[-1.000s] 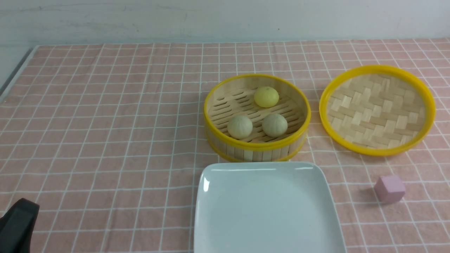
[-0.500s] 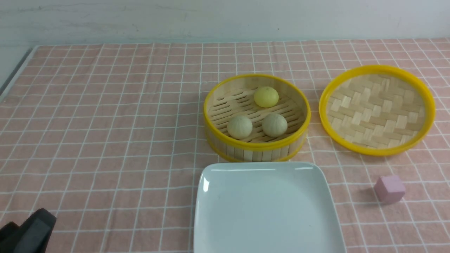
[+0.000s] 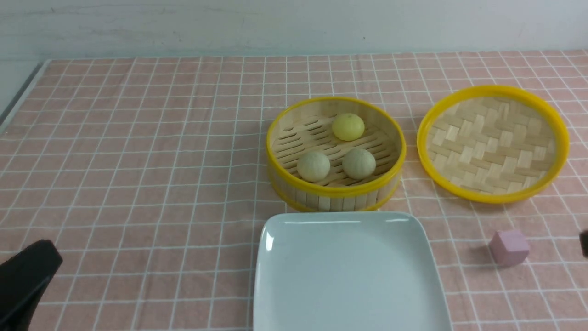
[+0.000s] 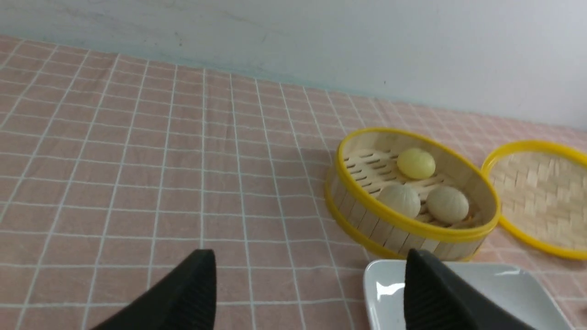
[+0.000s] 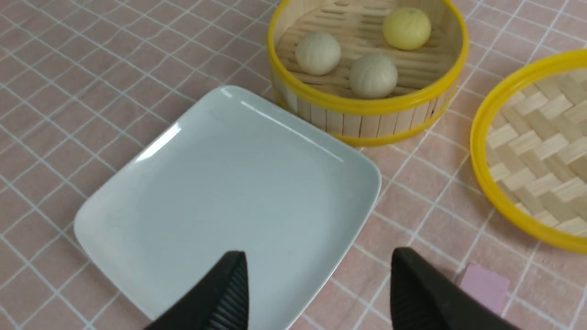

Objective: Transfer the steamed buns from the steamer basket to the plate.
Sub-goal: Use the right arm to grab the steamed stuffed bun that is closest to it

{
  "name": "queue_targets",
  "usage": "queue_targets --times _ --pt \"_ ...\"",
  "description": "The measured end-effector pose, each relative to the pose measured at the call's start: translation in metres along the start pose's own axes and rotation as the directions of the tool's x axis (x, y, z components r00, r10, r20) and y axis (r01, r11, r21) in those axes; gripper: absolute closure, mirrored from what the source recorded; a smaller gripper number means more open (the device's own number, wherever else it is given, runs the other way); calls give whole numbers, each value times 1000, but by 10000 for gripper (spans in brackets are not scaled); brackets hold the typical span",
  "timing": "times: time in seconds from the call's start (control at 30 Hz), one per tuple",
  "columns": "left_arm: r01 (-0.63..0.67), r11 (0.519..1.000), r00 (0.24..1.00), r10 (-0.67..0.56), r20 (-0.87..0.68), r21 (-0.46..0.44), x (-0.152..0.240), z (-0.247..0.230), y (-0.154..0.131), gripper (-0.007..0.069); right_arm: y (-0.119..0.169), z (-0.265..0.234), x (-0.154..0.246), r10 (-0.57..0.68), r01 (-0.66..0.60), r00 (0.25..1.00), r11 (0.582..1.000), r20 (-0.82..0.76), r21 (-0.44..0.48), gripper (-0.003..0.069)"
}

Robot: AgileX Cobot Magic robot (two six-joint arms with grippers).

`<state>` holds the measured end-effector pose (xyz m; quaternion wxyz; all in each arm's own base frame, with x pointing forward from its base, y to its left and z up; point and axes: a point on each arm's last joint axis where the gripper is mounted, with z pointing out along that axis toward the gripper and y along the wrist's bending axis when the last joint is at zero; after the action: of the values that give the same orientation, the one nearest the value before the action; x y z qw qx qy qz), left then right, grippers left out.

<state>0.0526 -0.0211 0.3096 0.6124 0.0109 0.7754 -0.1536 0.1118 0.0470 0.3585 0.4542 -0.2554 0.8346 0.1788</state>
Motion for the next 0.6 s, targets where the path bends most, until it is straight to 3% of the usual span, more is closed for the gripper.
queue_targets --times 0.17,0.37,0.6 --pt "-100 995 989 99 -106 -4 -24 29 1 82 -36 29 -48 4 -6 998 1000 -67 -30 237" --pt "-121 993 973 119 -198 0 -28 60 6 82 -85 79 -93 -24 10 989 996 -148 -94 237" --pt "-157 987 968 161 -191 39 -29 78 7 82 -132 167 -111 -85 38 952 986 -293 -163 237"
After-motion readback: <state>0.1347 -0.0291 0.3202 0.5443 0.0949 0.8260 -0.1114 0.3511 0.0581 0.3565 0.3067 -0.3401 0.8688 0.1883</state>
